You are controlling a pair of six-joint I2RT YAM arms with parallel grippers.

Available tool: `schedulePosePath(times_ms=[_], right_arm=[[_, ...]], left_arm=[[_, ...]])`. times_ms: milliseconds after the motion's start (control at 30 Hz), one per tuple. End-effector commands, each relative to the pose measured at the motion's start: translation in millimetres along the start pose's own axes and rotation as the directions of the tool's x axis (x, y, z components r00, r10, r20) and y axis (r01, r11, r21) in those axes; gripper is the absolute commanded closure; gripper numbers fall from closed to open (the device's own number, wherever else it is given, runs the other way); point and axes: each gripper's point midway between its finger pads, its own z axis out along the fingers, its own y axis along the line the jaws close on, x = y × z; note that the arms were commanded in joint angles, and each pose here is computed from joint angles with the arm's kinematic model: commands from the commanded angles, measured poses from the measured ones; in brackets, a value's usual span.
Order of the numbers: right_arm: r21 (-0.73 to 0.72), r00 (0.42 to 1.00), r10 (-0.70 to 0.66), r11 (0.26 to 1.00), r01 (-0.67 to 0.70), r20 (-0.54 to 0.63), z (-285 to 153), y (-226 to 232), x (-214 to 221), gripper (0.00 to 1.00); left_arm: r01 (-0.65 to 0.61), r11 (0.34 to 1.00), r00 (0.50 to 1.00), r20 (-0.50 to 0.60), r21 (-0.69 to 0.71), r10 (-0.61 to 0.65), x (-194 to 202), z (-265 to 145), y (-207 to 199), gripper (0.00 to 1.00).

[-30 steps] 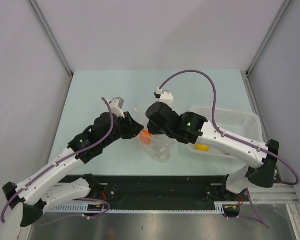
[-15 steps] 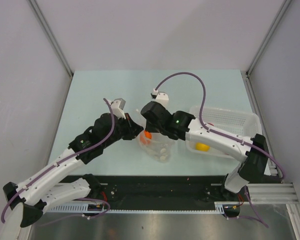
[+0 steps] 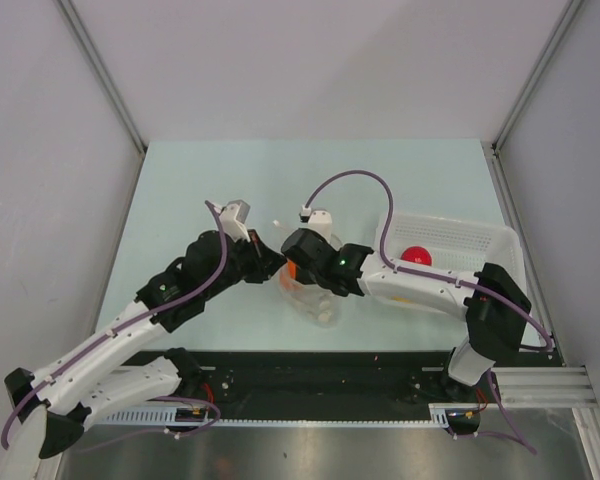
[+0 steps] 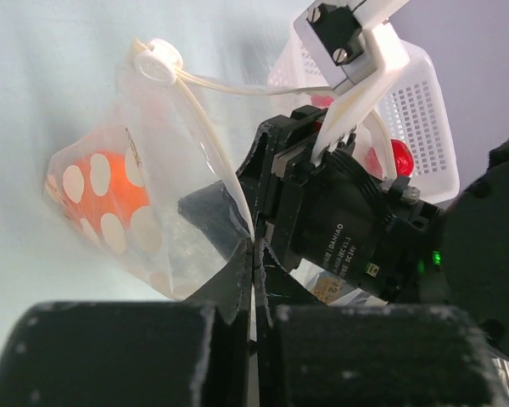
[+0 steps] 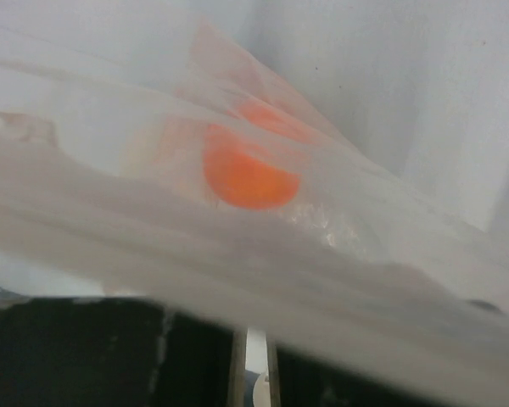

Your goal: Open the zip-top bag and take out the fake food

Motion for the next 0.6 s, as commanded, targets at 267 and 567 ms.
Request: schedulePosePath(times_ms=[267, 567], right_arm=[[-0.077, 1.0, 0.011, 0.997, -0.009, 0.016, 18.7, 8.2, -0.2, 0.78], [-0.112, 1.0, -0.011, 0.994, 0.007, -0.028, 29.7, 10.6, 9.3, 0.69]], left_arm=[[-0.059, 0.994, 0.985, 0.154, -0.096, 0.074, -21.9, -26.5, 27.2, 0.43], [0.102, 0.958, 0.989, 0.13, -0.268, -0.069, 10.8, 11.2, 102.0, 0.69]])
